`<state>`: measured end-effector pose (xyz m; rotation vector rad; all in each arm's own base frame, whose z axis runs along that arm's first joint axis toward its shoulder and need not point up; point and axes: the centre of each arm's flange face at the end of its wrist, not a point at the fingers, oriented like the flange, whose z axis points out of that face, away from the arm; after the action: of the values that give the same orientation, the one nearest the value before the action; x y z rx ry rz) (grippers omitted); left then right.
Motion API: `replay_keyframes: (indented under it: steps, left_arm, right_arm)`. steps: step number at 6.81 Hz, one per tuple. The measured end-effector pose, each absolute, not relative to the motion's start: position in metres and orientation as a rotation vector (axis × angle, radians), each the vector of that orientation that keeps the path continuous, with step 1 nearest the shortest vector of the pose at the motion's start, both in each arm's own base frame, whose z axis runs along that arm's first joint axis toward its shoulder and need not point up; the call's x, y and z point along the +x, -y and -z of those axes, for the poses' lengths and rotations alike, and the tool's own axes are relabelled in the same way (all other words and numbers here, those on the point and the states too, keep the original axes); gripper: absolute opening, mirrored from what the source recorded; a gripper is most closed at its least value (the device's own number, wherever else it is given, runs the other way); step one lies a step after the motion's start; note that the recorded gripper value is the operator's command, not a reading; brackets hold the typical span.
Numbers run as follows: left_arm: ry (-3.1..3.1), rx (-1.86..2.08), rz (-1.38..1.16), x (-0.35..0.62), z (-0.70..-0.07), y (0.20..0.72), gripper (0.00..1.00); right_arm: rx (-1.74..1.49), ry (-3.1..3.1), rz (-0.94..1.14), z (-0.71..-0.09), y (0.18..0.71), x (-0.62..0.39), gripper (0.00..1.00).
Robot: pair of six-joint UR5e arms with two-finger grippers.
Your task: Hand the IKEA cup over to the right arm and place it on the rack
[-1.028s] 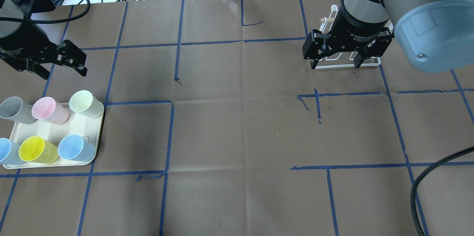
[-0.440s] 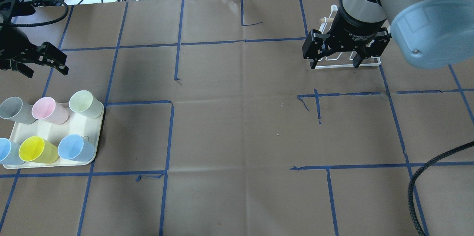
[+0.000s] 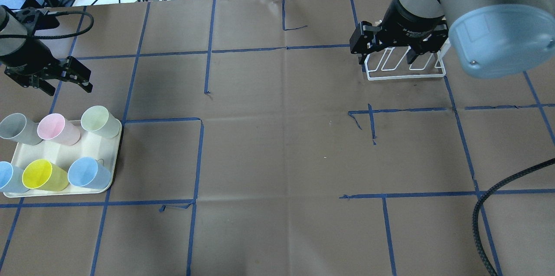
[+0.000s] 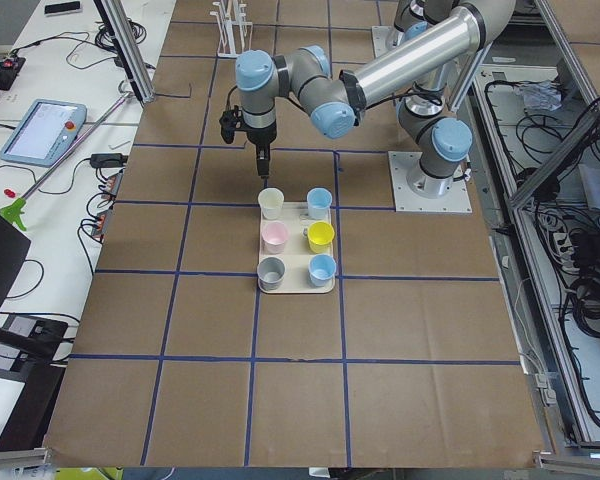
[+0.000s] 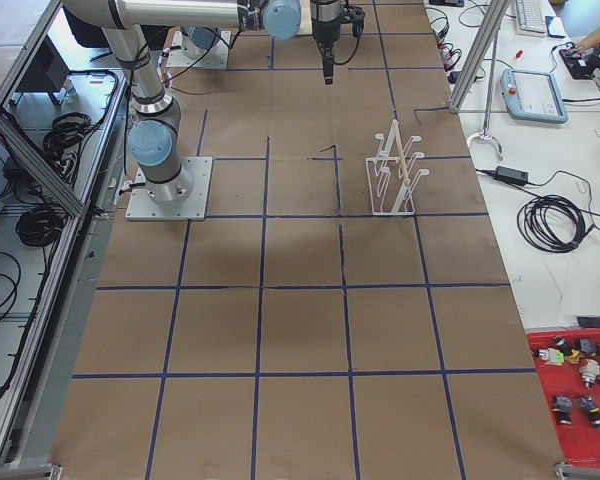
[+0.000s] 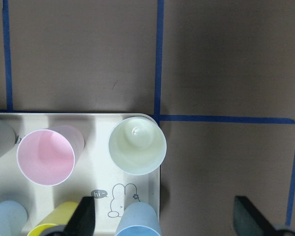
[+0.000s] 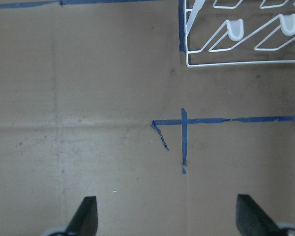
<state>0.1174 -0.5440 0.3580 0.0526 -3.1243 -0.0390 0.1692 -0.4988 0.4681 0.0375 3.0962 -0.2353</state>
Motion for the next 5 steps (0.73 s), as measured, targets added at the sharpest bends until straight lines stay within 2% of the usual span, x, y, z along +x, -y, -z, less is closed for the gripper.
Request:
replay_keyframes:
  steps: [5]
  left_arm:
    - [3.136,0.051,0.014,0.105,-0.251,0.518,0.99]
  right_arm:
    - [0.07,-2.812,0.538,-0.46,0.521,0.192,1.0]
